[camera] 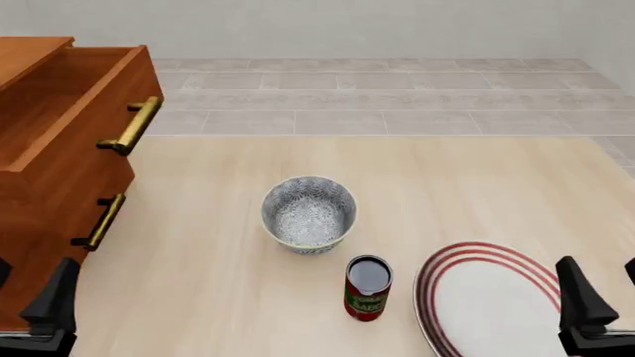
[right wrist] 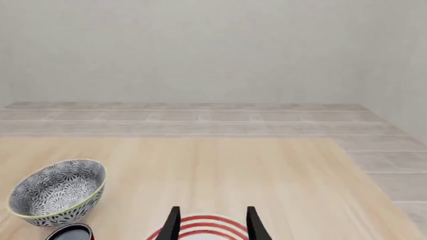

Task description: Put the bowl on top of the cabinet.

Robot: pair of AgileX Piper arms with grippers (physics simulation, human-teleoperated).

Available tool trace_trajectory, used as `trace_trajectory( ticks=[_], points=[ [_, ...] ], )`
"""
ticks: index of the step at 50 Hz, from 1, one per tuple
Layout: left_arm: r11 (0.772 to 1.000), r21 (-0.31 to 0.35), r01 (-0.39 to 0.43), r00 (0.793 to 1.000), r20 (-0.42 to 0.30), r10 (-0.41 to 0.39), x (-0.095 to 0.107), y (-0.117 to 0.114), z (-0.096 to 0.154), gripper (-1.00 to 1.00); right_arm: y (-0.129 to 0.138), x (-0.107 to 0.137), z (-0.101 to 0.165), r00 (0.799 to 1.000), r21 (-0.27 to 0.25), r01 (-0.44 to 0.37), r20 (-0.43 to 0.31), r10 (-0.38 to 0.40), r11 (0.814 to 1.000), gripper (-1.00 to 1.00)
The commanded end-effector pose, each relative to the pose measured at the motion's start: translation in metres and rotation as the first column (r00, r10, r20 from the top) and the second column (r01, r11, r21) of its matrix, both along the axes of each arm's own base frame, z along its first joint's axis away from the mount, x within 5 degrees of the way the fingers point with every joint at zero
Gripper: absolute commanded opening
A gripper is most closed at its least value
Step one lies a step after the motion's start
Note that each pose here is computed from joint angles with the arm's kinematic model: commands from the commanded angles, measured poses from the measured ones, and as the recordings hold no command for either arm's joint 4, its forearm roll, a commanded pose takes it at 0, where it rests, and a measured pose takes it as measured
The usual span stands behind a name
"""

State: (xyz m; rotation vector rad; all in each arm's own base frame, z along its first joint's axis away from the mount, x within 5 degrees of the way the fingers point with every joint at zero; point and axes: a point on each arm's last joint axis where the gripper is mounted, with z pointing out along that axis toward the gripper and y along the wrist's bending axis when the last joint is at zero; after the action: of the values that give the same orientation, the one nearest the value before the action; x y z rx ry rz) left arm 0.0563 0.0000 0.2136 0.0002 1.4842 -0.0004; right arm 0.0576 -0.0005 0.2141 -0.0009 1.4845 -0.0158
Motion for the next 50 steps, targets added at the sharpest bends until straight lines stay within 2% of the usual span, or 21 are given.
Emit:
trace_trajectory(
  ticks=[1, 15, 19, 25, 44, 50],
  points=[
    [1.0, -0.006, 0.002, 1.0, -0.001, -0.002, 0.0, 0.0, 0.0, 1.0, 0.0, 0.0, 0.001, 1.0, 0.012, -0.004, -0.003, 0.004, 1.0, 1.0],
    [1.0, -0.021, 0.015, 1.0, 0.001, -0.015, 0.0, -0.001, 0.002, 1.0, 0.001, -0.002, 0.004, 1.0, 0.018, -0.01, 0.003, 0.01, 1.0, 1.0],
    [0.998, -0.014, 0.065, 0.998, -0.012, -0.065, -0.001, -0.004, 0.002, 1.0, 0.0, -0.002, 0.004, 1.0, 0.016, -0.009, 0.004, 0.009, 1.0, 1.0],
    [0.99, 0.038, 0.134, 0.991, -0.029, -0.133, 0.0, -0.008, 0.002, 1.0, 0.001, -0.003, 0.006, 1.0, 0.018, -0.014, 0.004, 0.014, 1.0, 1.0],
    [0.971, 0.074, 0.227, 0.973, -0.062, -0.223, 0.008, -0.015, 0.001, 1.0, 0.001, -0.003, 0.006, 1.0, 0.024, -0.017, 0.003, 0.016, 1.0, 1.0],
    [0.967, 0.064, 0.245, 0.968, -0.067, -0.241, 0.011, -0.017, 0.002, 1.0, 0.001, -0.003, 0.005, 1.0, 0.023, -0.018, 0.004, 0.018, 1.0, 1.0]
  ],
)
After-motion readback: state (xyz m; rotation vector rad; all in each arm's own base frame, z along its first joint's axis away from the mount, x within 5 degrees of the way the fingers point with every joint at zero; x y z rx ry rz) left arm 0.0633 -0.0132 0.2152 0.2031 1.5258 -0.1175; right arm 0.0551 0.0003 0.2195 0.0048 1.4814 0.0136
